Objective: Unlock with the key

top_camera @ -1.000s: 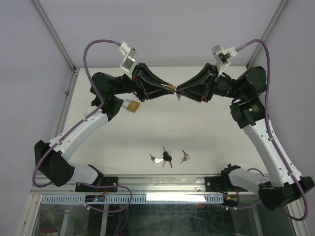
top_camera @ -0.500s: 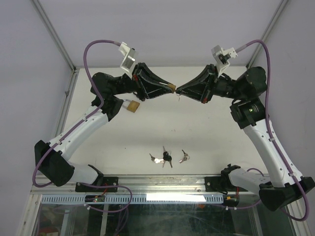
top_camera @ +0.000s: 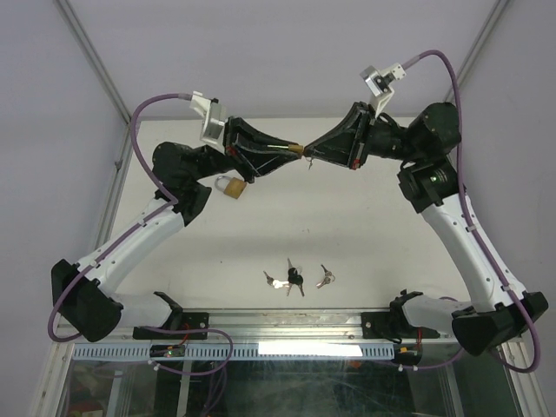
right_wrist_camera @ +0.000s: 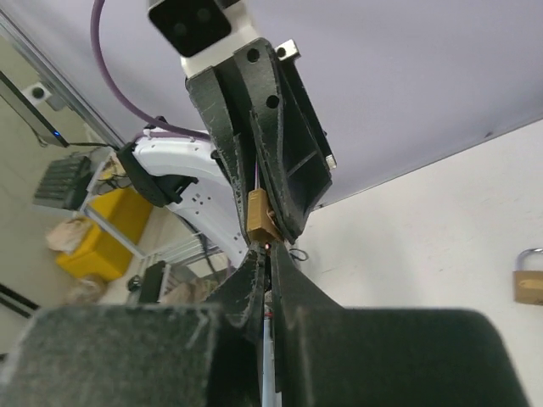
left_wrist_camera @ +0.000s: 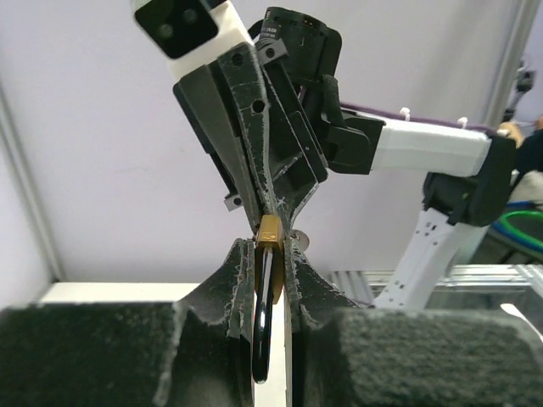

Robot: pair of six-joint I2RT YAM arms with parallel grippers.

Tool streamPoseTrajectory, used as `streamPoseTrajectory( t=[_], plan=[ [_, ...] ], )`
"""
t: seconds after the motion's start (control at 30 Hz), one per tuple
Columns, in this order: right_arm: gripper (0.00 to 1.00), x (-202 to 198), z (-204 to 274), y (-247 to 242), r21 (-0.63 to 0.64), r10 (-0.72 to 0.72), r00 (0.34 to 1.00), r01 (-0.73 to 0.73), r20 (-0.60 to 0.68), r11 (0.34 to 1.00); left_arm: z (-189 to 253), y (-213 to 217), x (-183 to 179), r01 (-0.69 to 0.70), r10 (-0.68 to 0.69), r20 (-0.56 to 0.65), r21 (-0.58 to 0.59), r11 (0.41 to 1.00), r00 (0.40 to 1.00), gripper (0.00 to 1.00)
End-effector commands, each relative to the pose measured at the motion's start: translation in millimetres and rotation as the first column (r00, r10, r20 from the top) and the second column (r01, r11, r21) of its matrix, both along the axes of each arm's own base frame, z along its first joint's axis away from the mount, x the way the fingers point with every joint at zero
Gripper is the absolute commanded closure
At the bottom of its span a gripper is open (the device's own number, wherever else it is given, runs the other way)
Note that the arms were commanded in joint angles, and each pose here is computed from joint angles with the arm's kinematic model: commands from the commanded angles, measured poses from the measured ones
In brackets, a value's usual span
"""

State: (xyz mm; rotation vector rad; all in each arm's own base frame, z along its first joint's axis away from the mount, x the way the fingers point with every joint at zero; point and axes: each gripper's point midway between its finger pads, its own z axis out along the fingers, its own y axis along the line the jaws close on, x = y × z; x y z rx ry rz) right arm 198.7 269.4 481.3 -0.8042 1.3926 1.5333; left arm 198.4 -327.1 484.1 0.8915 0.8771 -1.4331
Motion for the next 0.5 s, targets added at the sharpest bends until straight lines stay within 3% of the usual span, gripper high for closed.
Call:
streamPoseTrajectory(
  t=[0.0,0.1,0.27,0.37,0.47],
  plan=[
    [1.00,-3,8,16,0.042,0.104,0.973,-0.097,-0.206,0.994,-30,-12,4,-0.043,0.032,0.149,0.076,0.996,0.988,1.00],
    [1.00,-8,4,18,0.062,0.174,0.937,-0.163,-0.302,0.985,-34,-11,1,-0.050,0.025,0.253,0.093,0.994,0.967,1.00],
    [1.00,-11,-1,18,0.073,0.214,0.896,-0.202,-0.389,0.977,-41,-10,-6,-0.026,-0.006,0.289,0.107,0.994,0.957,1.00],
    [1.00,-14,-1,17,0.059,0.214,0.904,-0.207,-0.370,0.976,-43,-8,-4,-0.033,0.005,0.239,0.112,0.993,0.971,1.00],
    [1.00,-16,-10,11,-0.014,0.174,0.942,-0.185,-0.287,0.983,-48,-4,3,-0.031,0.019,0.090,0.127,0.991,0.996,1.00]
  ],
)
